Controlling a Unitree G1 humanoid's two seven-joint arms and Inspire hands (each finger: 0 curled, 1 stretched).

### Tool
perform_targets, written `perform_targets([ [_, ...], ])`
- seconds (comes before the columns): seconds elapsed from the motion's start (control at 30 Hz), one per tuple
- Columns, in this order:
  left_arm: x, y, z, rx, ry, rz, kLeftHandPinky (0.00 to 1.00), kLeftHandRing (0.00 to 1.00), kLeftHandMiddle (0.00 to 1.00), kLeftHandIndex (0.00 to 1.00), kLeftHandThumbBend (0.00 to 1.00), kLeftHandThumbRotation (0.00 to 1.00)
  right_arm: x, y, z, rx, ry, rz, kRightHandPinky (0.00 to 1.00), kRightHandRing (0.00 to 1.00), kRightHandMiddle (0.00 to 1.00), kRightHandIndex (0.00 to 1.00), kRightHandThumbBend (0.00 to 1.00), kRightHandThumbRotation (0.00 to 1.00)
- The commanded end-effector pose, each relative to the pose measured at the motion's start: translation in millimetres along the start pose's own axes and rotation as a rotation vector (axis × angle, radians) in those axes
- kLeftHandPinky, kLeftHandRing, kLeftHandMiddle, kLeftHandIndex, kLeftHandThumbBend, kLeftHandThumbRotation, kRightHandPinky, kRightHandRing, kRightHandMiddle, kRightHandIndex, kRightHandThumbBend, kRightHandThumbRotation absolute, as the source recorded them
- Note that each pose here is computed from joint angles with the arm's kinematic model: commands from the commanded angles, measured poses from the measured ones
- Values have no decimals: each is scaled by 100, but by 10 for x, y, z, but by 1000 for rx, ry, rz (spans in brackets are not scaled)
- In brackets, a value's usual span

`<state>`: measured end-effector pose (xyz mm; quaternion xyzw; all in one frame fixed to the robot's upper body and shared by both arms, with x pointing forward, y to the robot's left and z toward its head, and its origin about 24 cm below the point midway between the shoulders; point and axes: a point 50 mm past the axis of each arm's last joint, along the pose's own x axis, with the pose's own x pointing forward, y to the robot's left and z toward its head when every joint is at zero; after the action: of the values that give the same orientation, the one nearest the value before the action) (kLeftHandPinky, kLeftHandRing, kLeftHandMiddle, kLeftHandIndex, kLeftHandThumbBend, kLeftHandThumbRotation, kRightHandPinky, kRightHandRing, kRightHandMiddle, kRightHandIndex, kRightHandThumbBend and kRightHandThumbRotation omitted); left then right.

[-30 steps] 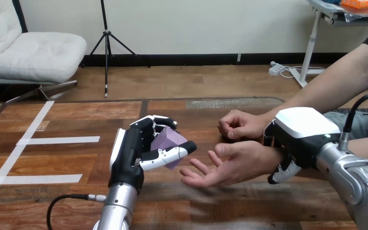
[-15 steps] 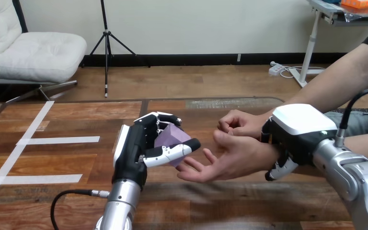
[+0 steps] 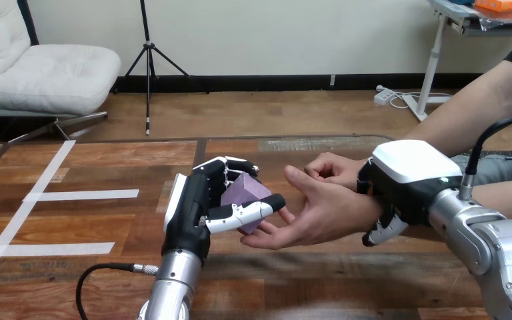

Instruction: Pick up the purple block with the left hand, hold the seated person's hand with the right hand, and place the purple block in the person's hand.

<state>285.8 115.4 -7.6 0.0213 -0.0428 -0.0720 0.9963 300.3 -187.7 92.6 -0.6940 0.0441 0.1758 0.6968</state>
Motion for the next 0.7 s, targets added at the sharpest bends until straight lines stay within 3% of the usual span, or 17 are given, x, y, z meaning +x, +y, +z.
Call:
perform_targets([
  [0.0,230,-65,246,2,-91,-23,33,39,48,50,86,11,68,-334,49,-12,-10,-125,38,44,50,52,70,0],
  [0.67,238,-118,249,-3,-92,-38,33,39,48,50,86,11,99,-406,103,-43,-50,-139,38,44,50,52,62,0],
])
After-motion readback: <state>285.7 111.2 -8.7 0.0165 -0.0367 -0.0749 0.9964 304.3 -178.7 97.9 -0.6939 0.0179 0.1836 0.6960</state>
